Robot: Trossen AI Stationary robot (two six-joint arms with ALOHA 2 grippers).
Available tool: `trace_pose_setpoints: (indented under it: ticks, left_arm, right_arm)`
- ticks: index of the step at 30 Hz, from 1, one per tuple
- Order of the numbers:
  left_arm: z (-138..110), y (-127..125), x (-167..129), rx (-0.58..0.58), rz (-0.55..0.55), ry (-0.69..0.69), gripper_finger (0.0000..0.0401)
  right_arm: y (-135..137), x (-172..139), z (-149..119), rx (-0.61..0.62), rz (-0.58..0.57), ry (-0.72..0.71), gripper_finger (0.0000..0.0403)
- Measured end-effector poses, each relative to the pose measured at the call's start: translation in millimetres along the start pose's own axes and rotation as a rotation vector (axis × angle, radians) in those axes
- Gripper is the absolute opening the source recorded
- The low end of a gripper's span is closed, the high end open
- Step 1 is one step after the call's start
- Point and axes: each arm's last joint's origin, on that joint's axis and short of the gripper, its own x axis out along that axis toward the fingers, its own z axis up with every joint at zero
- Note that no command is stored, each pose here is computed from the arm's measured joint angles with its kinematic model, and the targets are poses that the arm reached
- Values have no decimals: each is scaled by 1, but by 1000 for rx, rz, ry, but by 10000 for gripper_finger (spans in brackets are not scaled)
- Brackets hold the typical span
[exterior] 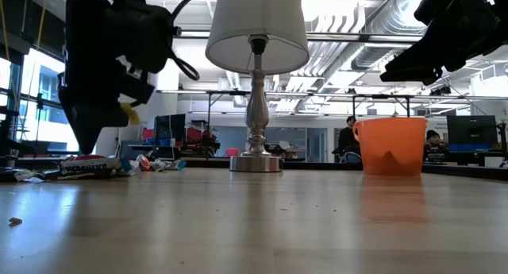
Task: Sort candy
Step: Put the orange chocolate bar into the black bucket
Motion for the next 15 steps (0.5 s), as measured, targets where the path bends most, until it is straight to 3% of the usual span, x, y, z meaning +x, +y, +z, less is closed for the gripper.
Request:
trace_pose_setpoints:
  ticks: [15]
  left_arm:
    - [2, -3, 1, 18, -6, -28, 74]
  right_arm:
    - [0, 0, 0, 0, 0, 0, 180]
